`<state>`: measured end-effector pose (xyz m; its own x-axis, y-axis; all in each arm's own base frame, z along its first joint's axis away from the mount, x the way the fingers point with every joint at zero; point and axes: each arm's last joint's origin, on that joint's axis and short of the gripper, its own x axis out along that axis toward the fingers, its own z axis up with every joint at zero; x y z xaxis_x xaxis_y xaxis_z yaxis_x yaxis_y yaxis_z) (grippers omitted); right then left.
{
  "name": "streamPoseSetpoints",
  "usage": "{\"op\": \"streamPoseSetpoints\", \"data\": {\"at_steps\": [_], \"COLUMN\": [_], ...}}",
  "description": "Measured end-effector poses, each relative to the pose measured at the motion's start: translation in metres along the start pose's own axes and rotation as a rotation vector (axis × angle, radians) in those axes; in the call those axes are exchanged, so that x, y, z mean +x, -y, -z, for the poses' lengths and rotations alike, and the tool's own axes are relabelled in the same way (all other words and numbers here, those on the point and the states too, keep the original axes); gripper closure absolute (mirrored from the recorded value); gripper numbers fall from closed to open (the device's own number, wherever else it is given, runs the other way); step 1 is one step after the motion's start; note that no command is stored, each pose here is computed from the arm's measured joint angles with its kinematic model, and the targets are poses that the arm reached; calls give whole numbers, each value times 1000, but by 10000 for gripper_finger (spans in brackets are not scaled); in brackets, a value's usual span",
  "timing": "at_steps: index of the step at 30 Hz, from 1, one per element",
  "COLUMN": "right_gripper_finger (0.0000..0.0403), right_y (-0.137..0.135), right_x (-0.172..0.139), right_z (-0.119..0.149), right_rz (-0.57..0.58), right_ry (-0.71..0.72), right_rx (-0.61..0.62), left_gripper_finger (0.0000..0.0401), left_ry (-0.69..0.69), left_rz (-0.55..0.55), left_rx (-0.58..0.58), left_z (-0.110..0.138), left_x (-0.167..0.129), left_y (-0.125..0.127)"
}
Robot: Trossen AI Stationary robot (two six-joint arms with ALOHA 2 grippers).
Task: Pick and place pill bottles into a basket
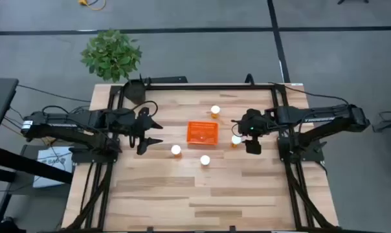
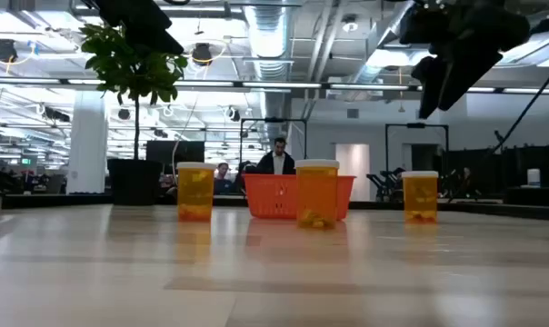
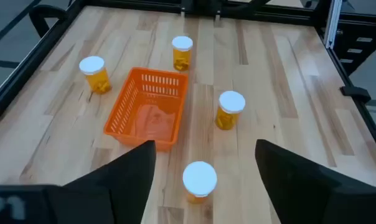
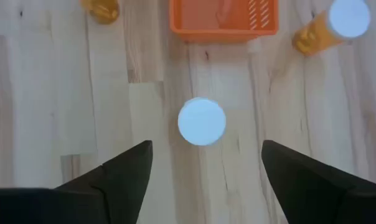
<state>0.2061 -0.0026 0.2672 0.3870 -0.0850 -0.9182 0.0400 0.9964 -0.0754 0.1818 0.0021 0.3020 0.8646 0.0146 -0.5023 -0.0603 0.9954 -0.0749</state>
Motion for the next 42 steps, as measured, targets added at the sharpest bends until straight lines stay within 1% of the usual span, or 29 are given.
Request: {"op": "streamPoseSetpoints", "data": {"at_steps": [3, 9, 17, 23, 32, 37, 42], "right_gripper_finger": [106, 106, 106, 106, 106, 106, 106], "right_y": [-1, -2, -5, -9, -9, -9, -8], "right_x": [6, 24, 42, 43, 44, 44, 44], "right_z": [-3, -8, -12, -14, -14, -18, -18], "right_rz": [-2, -5, -13, -18, -10, -7, 3], "right_ry": [-9, -84, -156, -142, -138, -99, -97], "right_rx": [0, -15, -30, -46, -38, -35, 30], "left_gripper_finger": [136, 136, 136, 136, 136, 136, 136], "left_ry": [0, -1, -37, -41, -40, -39, -39], "left_rz": [-1, -7, -13, -13, -26, -31, -31], "left_rx": [1, 1, -2, -6, -6, -6, -1], "left_z": [0, 0, 4, 4, 4, 4, 4], "left_x": [0, 0, 0, 0, 0, 0, 0], "left_y": [0, 0, -1, -1, -1, -1, -1]}}
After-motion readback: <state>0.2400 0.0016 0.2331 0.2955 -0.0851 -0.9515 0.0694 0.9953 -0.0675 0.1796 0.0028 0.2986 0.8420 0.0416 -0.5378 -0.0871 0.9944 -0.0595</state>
